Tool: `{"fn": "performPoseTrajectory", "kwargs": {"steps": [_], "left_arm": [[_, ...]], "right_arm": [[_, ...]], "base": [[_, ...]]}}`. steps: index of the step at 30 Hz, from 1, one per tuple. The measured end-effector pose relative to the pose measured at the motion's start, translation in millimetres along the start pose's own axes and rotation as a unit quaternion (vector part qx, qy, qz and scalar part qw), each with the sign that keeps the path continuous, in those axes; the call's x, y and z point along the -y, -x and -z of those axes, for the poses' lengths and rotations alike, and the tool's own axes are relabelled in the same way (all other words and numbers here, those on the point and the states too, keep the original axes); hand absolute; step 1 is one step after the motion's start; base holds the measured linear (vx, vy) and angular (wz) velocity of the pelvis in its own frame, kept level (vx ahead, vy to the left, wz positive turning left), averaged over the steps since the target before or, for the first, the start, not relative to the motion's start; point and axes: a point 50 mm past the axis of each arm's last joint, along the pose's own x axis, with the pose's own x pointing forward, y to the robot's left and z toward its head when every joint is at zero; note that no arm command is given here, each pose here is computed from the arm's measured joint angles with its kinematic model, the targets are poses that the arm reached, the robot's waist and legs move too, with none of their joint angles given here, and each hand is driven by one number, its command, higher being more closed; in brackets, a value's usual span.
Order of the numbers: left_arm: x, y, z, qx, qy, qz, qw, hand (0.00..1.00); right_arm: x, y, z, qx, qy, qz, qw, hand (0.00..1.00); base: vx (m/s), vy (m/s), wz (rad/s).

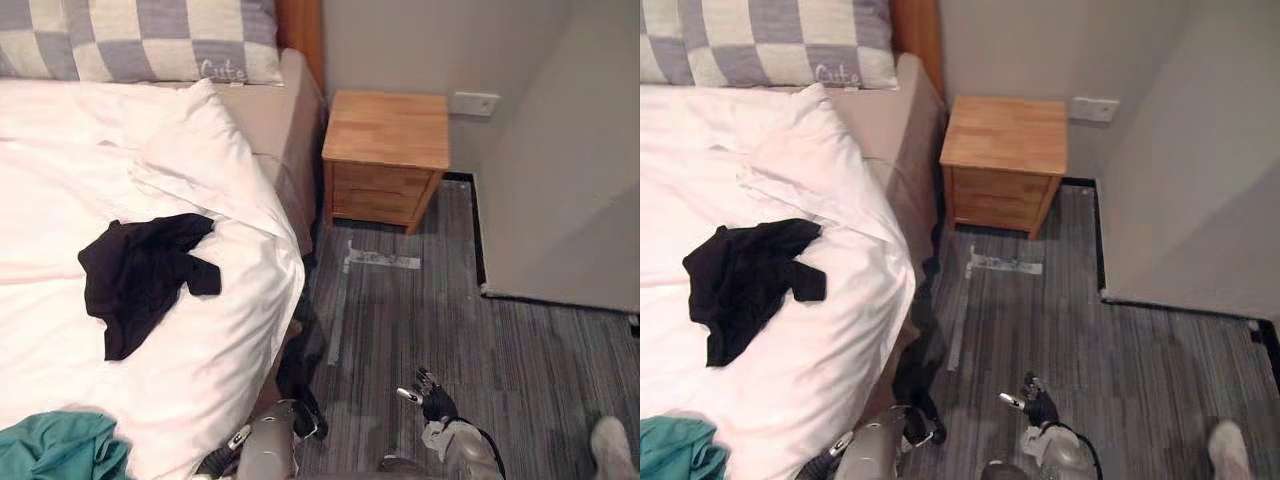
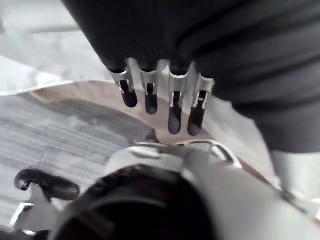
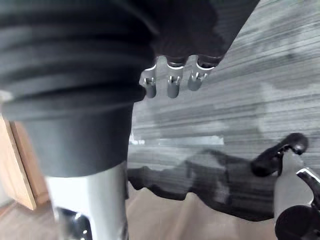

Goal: Tidy the bed and pick cloth on bed and put in laundry

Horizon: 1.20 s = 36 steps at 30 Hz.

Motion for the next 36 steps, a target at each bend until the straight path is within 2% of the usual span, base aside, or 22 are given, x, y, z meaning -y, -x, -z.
{"fn": "performPoseTrajectory", "kwargs": {"steps": [2,6,9,10,13,15,18,20,22,25,27,30,32,36], "left_arm": [[3,0,0,0.0,-0.003,-0.009,1.0,0.0],[8,-8,-28,0.042,-0.019,-0.003,0.999,0.0],[-5,-9,-36,0.048,-0.026,-0.032,0.998,0.0],[-21,-6,-33,0.045,-0.023,-0.053,0.997,0.0],[1,-6,-23,0.038,-0.002,-0.028,0.999,0.0],[2,-3,-18,0.048,0.009,-0.026,0.998,0.0],[0,-2,-23,0.074,0.024,-0.028,0.997,0.0],[0,-1,-33,0.099,0.021,-0.023,0.995,0.0],[5,-3,-38,0.108,0.015,-0.004,0.994,0.0],[8,-2,-35,0.099,0.002,0.014,0.995,0.0],[7,-2,-37,0.094,-0.02,0.028,0.995,0.0],[2,-2,-39,0.081,-0.055,0.04,0.994,0.0],[2,-3,-35,0.05,-0.084,0.044,0.994,0.0],[-4,-4,-38,0.045,-0.09,0.042,0.994,0.0]], "right_arm": [[1,0,-1,0.005,0.001,0.001,1.0,0.0],[6,6,6,0.007,0.002,0.013,1.0,0.0],[7,18,20,0.011,0.007,0.025,1.0,0.0],[-2,25,25,0.027,0.007,0.022,0.999,0.0],[-10,29,-16,0.126,0.068,0.047,0.989,0.0],[-29,27,-80,0.259,0.095,0.076,0.958,0.0],[-32,33,-135,0.359,0.095,0.133,0.919,0.0],[-16,39,-168,0.398,0.071,0.202,0.892,0.0],[26,54,-216,0.436,0.062,0.308,0.843,0.0],[54,71,-243,0.454,0.076,0.358,0.812,0.0],[55,77,-269,0.474,0.081,0.358,0.801,0.0],[46,69,-290,0.467,0.087,0.331,0.815,0.0],[59,55,-280,0.397,0.112,0.322,0.852,0.0],[72,38,-266,0.328,0.152,0.303,0.882,0.0]], "base": [[0.38,-0.131,0.85],[0.27,-0.235,0.8],[0.31,-0.439,1.36],[0.35,-0.524,1.33],[0.34,-0.475,1.1],[0.32,-0.367,0.75],[0.25,-0.244,1.22],[0.14,-0.133,2.14],[0.11,-0.104,2.51],[0.07,0.031,1.8],[0.02,0.086,1.31],[-0.06,0.085,0.9],[-0.04,0.104,1.37],[0.03,-0.066,1.0]]}}
